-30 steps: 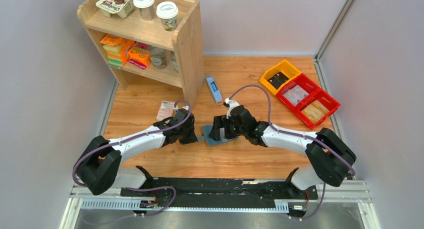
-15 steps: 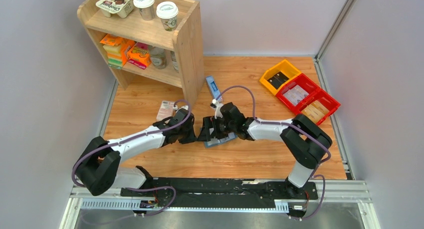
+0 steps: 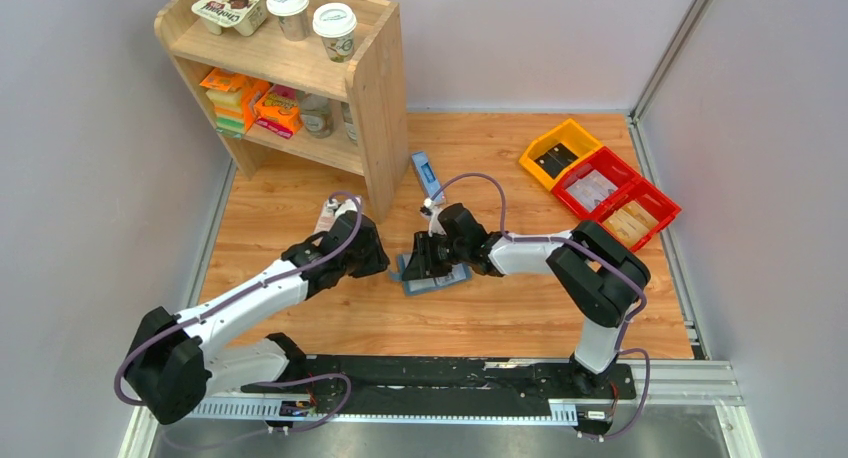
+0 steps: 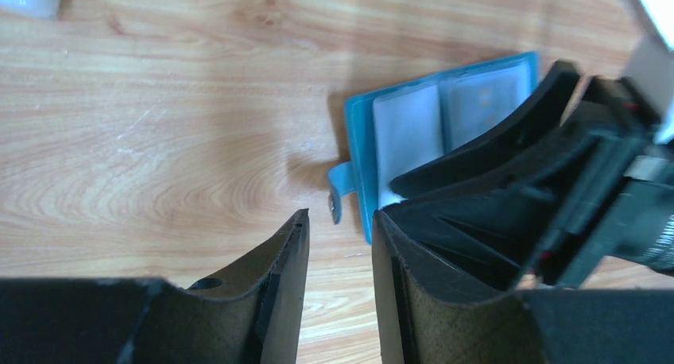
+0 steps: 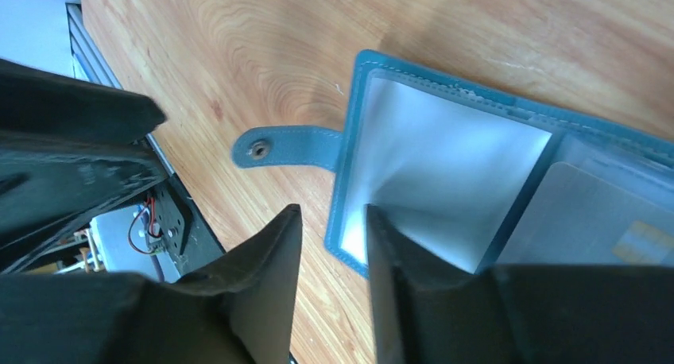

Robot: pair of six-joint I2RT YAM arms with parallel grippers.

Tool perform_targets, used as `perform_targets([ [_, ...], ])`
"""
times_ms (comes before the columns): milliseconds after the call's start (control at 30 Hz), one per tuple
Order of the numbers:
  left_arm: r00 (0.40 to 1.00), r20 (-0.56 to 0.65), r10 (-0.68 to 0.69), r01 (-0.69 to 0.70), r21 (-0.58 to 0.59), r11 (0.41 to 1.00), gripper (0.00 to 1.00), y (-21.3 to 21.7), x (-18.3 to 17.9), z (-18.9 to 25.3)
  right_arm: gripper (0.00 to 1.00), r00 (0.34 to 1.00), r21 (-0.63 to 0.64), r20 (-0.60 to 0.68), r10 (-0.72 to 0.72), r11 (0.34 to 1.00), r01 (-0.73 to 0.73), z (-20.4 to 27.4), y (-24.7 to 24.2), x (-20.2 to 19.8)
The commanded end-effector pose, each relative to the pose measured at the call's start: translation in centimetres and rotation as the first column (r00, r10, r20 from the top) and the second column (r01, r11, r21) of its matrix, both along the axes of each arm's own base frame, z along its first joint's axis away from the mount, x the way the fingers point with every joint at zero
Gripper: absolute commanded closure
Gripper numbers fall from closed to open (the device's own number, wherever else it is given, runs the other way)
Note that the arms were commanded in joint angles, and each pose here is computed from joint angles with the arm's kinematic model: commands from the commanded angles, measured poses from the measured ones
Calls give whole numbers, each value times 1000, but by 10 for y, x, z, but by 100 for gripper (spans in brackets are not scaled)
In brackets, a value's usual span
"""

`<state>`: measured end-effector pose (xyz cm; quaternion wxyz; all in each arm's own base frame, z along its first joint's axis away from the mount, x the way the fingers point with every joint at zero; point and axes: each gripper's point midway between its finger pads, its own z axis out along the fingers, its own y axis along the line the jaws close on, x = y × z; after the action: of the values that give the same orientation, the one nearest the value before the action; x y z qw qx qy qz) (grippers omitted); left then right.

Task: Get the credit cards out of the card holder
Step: Remove the credit card from the card holder.

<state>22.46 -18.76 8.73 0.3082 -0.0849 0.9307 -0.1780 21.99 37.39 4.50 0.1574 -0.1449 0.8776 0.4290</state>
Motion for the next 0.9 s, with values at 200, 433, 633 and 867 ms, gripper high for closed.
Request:
perform_targets([
  [200, 992, 98, -79, 91, -124, 988, 59, -47, 34, 55, 100, 1000, -20, 7, -25, 999, 25, -4, -4, 4],
  [433, 990, 11, -139, 139, -128, 982, 73, -76, 48, 23, 100, 999, -27, 16, -32, 999, 33, -8, -6, 4],
  [633, 982, -108, -152, 142, -102, 985, 84, -79, 41, -20, 100, 997, -29, 46, -58, 998, 59, -1, -11, 7],
  [867, 973, -207, -104, 97, -46, 994, 90, -58, 27, -60, 95, 965, -104, 223, -138, 981, 164, 28, -43, 31],
])
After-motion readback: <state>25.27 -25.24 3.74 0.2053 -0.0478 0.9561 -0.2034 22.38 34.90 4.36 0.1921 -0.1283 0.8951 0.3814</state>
